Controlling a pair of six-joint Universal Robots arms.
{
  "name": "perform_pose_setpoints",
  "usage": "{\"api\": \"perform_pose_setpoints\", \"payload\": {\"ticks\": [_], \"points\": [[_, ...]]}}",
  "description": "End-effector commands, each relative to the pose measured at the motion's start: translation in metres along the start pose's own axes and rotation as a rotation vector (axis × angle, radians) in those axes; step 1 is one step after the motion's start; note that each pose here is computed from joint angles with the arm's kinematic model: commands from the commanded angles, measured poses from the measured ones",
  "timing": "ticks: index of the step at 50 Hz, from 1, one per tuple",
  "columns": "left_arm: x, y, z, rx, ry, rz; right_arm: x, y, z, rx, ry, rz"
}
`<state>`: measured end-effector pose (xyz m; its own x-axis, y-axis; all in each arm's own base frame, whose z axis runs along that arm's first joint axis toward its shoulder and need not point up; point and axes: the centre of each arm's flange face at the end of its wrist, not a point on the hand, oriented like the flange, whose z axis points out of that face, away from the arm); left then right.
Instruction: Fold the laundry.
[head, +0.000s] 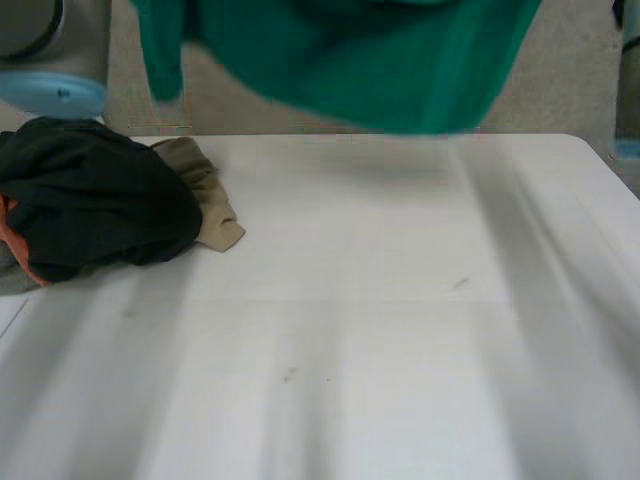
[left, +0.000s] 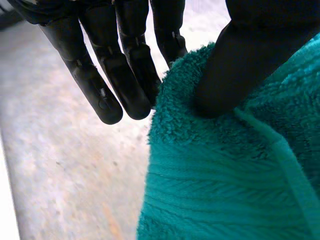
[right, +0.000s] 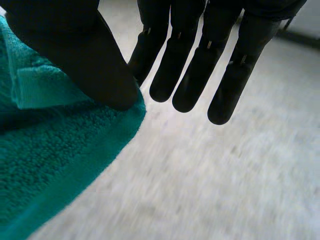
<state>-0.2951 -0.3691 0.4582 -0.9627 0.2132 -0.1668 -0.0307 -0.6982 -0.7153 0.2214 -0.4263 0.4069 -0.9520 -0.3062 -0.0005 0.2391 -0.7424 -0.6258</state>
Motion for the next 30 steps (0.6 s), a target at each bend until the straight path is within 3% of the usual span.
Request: {"api": "perform_pose_setpoints", "payload": {"ticks": [1, 5, 13, 17, 21, 30], "points": [[0.001, 0.021, -0.015, -0.119, -0.008, 0.003, 0.008, 0.002, 0.0, -0.026, -0.037, 0.002], [0.009, 0.06, -0.05, -0.315, 0.037, 0.027, 0.025, 0.027, -0.023, -0.209, -0.059, -0.008], [0.047, 0.144, -0.169, -0.737, 0.245, 0.065, 0.05, 0.099, -0.139, -0.802, -0.138, 0.002], [0.062, 0.177, -0.219, -0.871, 0.378, 0.113, 0.058, 0.129, -0.2, -1.028, -0.165, -0.064], [0.07, 0.191, -0.24, -0.919, 0.45, 0.154, 0.059, 0.145, -0.233, -1.156, -0.213, -0.118], [0.067, 0.18, -0.235, -0.915, 0.456, 0.211, 0.061, 0.132, -0.224, -1.222, -0.2, -0.184]]}}
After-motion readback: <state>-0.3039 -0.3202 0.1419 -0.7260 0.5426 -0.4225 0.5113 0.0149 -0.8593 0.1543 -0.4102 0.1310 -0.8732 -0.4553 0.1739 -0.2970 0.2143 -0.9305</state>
